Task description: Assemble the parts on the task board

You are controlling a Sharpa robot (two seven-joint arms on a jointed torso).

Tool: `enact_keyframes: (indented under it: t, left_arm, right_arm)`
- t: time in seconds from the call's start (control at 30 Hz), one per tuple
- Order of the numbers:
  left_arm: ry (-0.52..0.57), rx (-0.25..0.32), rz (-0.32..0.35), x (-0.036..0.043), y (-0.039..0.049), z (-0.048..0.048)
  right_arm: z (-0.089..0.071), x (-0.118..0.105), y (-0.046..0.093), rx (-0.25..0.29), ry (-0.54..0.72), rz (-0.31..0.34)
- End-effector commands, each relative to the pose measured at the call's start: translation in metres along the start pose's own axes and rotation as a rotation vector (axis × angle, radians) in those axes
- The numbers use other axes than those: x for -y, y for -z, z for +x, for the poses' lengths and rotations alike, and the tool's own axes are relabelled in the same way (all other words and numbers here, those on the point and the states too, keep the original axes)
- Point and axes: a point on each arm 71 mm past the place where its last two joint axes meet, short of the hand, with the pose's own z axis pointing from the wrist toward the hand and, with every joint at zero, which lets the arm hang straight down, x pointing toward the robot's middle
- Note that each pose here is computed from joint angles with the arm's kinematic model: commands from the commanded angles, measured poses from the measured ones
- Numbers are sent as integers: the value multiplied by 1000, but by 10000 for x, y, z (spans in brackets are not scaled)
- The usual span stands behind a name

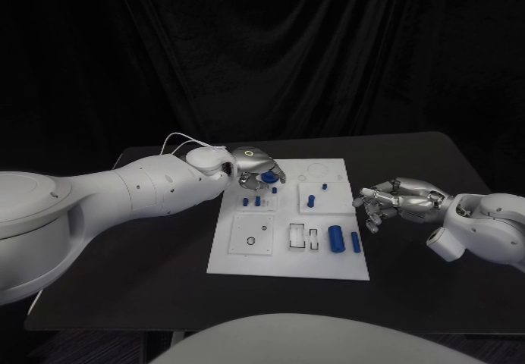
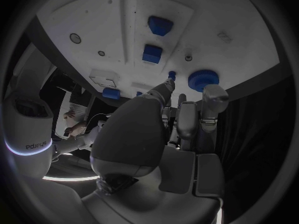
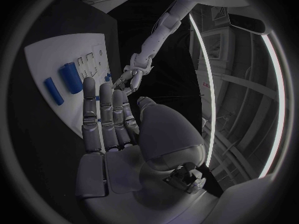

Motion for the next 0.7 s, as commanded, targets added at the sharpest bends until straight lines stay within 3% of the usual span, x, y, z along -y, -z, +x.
enact_keyframes:
  t: [0.03,0.37,0.7]
  left_arm:
    - [-30,-15,30,42,-23,28]
    - [-23,-30,17,91,-80,113]
    - [-20,-45,-5,78,-106,144]
  right_arm:
    - [12,7,5,-6,-3,-3]
    - [23,5,3,-10,-4,-1]
    - [29,5,-3,-14,-4,1]
